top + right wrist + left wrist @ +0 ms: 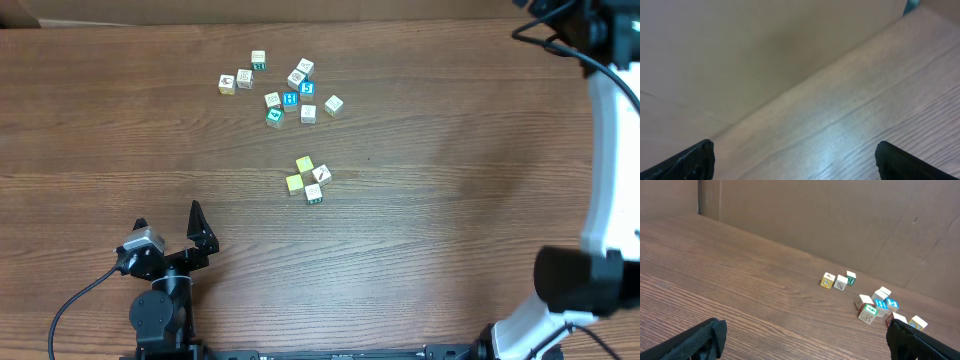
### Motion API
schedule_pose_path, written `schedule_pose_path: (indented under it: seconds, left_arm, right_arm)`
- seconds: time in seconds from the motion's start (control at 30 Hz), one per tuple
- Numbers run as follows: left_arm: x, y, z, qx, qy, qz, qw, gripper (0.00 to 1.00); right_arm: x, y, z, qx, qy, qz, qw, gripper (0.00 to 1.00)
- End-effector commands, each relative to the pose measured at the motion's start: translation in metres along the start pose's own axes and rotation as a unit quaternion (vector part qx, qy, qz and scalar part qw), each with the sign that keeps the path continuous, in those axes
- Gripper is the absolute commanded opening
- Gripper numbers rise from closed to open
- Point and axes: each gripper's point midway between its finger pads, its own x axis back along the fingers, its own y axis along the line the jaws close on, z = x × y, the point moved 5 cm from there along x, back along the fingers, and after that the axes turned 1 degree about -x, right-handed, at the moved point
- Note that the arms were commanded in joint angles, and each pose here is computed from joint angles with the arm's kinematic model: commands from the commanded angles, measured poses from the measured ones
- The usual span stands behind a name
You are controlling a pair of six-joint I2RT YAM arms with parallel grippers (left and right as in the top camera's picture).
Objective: Form a circle
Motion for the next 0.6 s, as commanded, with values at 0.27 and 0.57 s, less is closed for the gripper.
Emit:
schedule_pose_path:
  seconds: [0.27,0.57]
  left_arm:
    - [0.001,-0.002,0.0,-0.009,-0.002,0.008,1.0,1.0]
    - [0.001,-0.002,0.0,-0.009,-0.002,0.008,1.0,1.0]
  right_arm:
    - [0.148,0.05,-0.008,0.021,-0.094,-0.129,0.987,1.0]
    - [0.225,0.056,0.009,0.062,-0.123,-0.182,0.974,1.0]
